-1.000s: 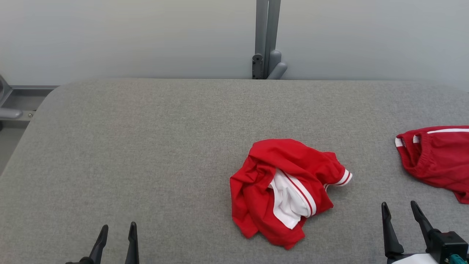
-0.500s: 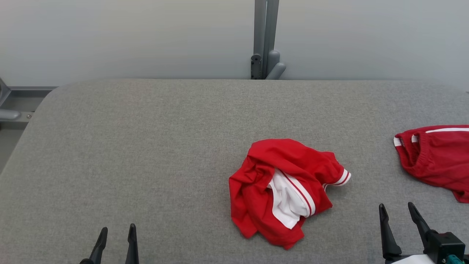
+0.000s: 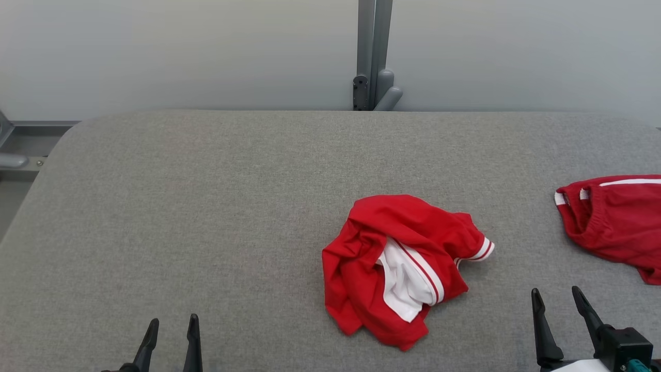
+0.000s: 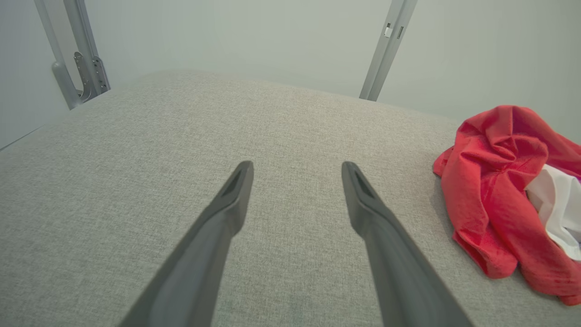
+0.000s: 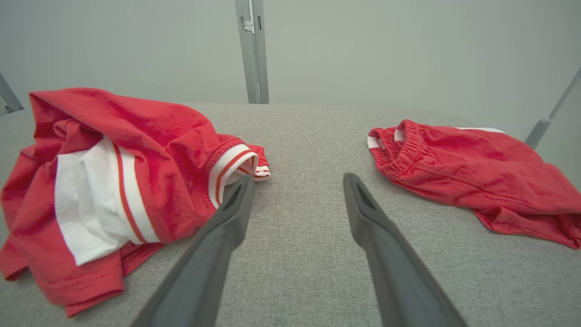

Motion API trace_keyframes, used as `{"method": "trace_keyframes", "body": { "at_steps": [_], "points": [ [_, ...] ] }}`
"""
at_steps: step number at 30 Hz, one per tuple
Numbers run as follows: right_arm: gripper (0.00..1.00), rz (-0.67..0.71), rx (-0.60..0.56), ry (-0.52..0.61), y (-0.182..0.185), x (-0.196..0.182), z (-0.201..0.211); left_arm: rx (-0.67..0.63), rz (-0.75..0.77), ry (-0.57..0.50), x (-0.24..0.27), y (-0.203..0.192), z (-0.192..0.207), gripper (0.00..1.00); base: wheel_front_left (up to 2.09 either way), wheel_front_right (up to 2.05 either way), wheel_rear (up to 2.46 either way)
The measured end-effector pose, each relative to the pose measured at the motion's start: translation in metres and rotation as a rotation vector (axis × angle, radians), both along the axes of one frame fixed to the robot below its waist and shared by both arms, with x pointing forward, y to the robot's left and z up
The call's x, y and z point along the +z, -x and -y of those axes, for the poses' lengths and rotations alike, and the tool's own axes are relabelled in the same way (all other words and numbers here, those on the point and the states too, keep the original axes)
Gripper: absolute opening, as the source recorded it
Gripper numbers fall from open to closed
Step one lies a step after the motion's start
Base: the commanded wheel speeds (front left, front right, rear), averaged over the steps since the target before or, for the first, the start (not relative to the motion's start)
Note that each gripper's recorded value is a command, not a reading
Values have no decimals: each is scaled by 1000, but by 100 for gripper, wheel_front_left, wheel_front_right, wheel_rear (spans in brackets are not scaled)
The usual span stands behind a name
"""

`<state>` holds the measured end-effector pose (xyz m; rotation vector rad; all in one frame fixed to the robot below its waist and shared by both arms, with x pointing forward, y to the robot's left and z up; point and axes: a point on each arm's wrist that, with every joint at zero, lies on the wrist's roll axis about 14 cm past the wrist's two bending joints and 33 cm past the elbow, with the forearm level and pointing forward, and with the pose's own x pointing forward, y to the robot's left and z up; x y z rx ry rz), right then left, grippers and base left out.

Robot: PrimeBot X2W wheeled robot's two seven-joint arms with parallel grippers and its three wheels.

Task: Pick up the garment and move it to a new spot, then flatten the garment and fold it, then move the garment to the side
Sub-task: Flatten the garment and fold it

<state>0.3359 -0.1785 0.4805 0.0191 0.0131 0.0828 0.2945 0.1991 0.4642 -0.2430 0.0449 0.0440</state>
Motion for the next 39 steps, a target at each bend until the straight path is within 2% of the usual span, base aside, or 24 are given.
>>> {"method": "trace_keyframes", "body": {
  "at_steps": [14,17,18,22,26,30,39],
  "points": [
    [100,-6,-7,-5,2,-2,2,-56,35,-1,11,-7,18,100,0,0,0],
    [100,1,-6,-8,2,0,0,-150,72,29,22,-16,50,100,0,0,0],
    [100,11,-13,-10,2,3,2,-244,98,56,32,-21,81,100,0,0,0],
    [100,17,-54,-12,7,5,15,-468,123,78,51,-28,150,100,0,0,0],
    [100,22,-91,-22,10,6,25,-658,59,116,49,-26,206,100,0,0,0],
    [100,17,-137,-41,13,5,37,-743,-32,80,33,-37,227,100,0,0,0],
    [100,-26,-226,-53,26,-8,61,-783,-200,76,-7,-50,243,100,0,0,0]
  ]
}}
